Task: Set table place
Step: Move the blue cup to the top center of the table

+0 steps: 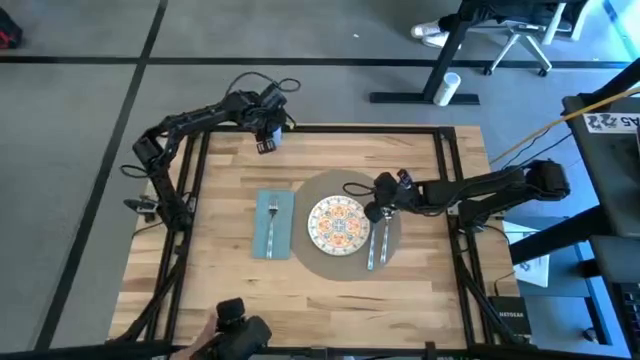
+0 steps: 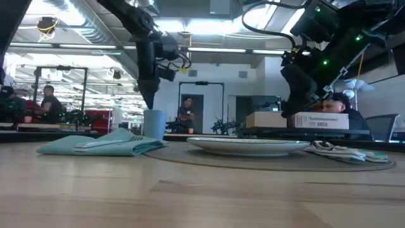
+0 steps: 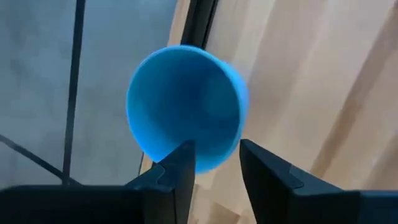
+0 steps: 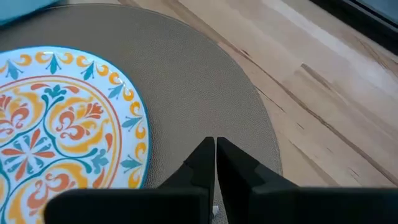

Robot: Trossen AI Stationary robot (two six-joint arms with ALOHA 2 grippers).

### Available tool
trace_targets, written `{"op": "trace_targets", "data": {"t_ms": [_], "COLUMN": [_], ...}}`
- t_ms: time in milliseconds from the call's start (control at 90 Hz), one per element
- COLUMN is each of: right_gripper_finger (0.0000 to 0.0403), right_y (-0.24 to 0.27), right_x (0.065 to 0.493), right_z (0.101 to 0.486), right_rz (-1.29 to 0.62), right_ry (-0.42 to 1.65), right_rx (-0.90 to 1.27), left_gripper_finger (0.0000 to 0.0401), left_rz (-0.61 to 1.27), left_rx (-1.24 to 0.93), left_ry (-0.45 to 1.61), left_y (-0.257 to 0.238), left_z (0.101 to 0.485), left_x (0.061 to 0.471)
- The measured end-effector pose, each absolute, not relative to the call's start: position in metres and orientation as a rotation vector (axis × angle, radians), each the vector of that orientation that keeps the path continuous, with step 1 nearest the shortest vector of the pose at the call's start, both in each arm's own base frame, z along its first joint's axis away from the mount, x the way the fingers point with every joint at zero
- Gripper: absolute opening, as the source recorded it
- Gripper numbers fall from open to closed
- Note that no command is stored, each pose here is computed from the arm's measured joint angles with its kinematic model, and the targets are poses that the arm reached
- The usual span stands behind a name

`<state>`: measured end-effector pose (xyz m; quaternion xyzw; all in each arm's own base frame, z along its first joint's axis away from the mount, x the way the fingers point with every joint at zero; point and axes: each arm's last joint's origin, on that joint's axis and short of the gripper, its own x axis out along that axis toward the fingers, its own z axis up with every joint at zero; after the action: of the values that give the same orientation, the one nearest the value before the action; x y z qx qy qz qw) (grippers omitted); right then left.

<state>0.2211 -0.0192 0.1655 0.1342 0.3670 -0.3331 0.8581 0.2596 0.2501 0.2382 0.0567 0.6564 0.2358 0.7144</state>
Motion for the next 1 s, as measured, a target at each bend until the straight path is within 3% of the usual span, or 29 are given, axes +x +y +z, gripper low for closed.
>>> {"op": "trace_targets", "data": {"t_ms": [278,522,1000], "right_gripper_finger": [0.0003,0.0003,0.0003], "right_y": [-0.019,-0.019,-0.019], "right_x": [0.221,0.221,0.221], "right_z": [0.165,0.165,0.165], "right_rz": [-0.7,-0.698,-0.669], "right_ry": [0.772,0.773,0.791], "right_rx": [0.282,0.278,0.257], "left_gripper_finger": [0.0106,0.001,0.0], "left_rz": [0.504,0.376,0.114], "left_rx": [0.118,0.292,0.735], "left_ry": [1.521,1.568,1.437], "left_y": [0.259,0.244,0.194], "left_z": [0.215,0.215,0.222], "left_x": [0.263,0.277,0.332]}}
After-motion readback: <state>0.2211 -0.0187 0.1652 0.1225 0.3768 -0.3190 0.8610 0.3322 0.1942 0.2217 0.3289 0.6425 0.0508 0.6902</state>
